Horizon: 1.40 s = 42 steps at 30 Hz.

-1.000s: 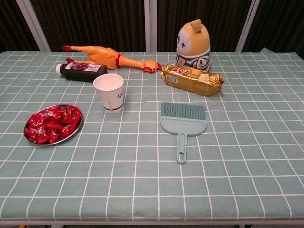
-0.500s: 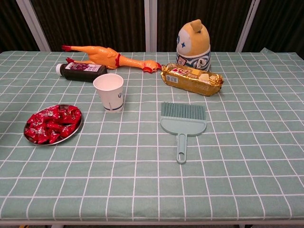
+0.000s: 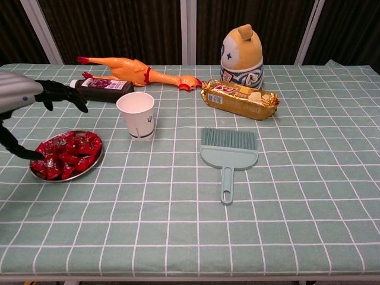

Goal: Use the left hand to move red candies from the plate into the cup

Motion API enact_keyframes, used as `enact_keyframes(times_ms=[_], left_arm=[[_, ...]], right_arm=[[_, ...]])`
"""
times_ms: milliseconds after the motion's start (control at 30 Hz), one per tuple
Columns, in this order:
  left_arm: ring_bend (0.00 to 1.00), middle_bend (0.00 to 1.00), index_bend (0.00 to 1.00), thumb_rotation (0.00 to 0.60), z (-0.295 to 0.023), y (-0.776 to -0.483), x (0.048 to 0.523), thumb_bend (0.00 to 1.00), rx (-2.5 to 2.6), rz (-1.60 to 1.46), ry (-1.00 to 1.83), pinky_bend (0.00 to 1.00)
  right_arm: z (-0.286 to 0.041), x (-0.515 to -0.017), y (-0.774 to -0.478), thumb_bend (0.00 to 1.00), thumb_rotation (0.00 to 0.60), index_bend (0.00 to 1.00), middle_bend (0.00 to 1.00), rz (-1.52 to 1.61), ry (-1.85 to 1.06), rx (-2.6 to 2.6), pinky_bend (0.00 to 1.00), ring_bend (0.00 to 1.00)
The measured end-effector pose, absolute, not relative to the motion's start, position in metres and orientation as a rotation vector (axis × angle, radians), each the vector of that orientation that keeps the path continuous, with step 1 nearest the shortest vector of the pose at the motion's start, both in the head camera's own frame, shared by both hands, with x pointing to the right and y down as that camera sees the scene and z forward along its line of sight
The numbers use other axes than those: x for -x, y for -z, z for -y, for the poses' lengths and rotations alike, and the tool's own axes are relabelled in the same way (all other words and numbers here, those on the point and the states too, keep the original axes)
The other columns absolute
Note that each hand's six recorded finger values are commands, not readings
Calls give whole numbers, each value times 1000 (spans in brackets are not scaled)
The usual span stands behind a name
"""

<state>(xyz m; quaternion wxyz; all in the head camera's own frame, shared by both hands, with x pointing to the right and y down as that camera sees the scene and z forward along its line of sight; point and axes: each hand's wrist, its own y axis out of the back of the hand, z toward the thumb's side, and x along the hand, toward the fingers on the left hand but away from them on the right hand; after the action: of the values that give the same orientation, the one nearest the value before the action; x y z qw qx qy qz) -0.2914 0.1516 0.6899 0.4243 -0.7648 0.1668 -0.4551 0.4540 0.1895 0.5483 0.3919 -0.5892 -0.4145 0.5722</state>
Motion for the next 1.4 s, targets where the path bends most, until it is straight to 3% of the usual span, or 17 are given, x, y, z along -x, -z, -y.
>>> enact_keyframes(times_ms=[733, 967, 1033, 1133, 1400], left_arm=[[185, 259, 356, 600, -150, -741, 283, 257, 1953, -354, 1257, 455], [343, 374, 452, 600, -149, -749, 286, 321, 1948, -358, 1258, 611], [463, 458, 528, 600, -148, -751, 286, 354, 1957, -370, 1251, 741], [560, 547, 586, 600, -146, -754, 288, 387, 1968, -392, 1238, 844], [699, 675, 665, 600, -143, -759, 290, 457, 1999, -448, 1185, 964]], right_arm=[[-190, -465, -556, 192, 600, 72, 248, 1063, -1497, 1510, 188, 103], [-191, -467, -557, 193, 600, 72, 256, 1067, -1505, 1511, 188, 103], [-191, -467, -557, 192, 600, 72, 258, 1067, -1507, 1512, 188, 103], [-192, -467, -557, 192, 600, 72, 260, 1066, -1511, 1514, 188, 103], [-191, -468, -557, 192, 600, 72, 262, 1069, -1515, 1514, 189, 103]])
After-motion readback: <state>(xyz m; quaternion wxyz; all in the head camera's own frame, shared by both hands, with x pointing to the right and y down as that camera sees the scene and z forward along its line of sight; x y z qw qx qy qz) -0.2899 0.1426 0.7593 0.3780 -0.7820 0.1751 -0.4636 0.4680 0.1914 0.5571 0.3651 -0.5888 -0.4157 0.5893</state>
